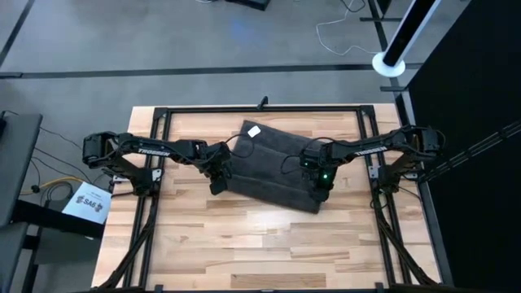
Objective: Roll towel
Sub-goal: Roll the black towel
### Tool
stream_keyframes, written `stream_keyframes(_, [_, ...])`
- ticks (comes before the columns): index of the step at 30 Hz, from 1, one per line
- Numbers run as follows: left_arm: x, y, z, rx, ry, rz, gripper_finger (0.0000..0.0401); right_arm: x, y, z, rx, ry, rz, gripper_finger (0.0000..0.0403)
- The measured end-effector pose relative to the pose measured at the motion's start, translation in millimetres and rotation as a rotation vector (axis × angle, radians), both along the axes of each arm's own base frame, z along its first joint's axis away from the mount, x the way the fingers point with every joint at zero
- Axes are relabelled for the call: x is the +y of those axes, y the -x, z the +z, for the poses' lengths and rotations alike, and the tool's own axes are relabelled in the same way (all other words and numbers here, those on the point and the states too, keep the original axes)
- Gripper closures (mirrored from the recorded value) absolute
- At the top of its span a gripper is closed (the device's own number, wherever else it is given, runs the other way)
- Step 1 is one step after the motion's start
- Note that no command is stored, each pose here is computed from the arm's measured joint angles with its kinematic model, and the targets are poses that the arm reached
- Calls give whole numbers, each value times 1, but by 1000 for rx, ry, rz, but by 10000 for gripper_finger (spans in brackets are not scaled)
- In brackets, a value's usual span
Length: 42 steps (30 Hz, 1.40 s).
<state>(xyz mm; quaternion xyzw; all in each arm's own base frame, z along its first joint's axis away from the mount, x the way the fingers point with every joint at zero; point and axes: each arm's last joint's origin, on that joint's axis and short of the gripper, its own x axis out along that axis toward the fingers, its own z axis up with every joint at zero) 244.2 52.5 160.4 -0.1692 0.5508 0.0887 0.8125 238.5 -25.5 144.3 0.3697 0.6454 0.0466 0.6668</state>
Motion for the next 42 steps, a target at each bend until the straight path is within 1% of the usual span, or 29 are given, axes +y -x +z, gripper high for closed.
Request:
stream_keyframes(3, [0,-1,0,-8,-3,-1,399,-1,1,-1,16,31,-8,376])
stream_keyframes(7, [1,-1,0,-16,-5,2,399,0,3,-1,47,30,-9,331])
stream_keyframes(9, [1,-1,0,-16,-5,2,399,0,6,-1,74,28,-11,316])
stream_keyframes(12, [1,-1,0,-16,-5,3,399,0,8,7,147,34,-7,305])
stream_keyframes(15, [1,-1,0,-17,-1,2,399,1,5,22,185,46,10,303])
stream_keyframes(16, [1,-1,0,-17,-1,1,399,2,3,29,174,49,19,303])
stream_keyframes(18, [1,-1,0,-18,-1,1,399,4,-5,44,101,63,40,302])
stream_keyframes(21, [1,-2,1,-22,-2,-1,399,7,-25,62,-76,91,56,302])
stream_keyframes(23, [1,-2,1,-25,-2,-2,399,9,-41,65,-210,108,59,301])
stream_keyframes(24, [1,-2,1,-26,-3,-6,399,9,-48,64,-256,112,50,302])
stream_keyframes(26, [1,-2,1,-27,-3,-9,399,7,-59,56,-300,116,34,306])
stream_keyframes(28, [1,-2,1,-28,-2,-9,399,3,-65,46,-285,115,25,314])
stream_keyframes(30, [1,-2,1,-30,10,-14,399,-1,-67,33,-236,112,20,328])
stream_keyframes(36, [2,-8,13,-37,-1,-49,399,-5,-57,-5,-74,93,48,372])
stream_keyframes(39, [4,-12,20,-54,-13,-64,399,-3,-52,-14,-45,84,58,395])
stream_keyframes(42, [7,-13,22,-62,-24,-76,399,0,-48,-19,-37,76,66,399])
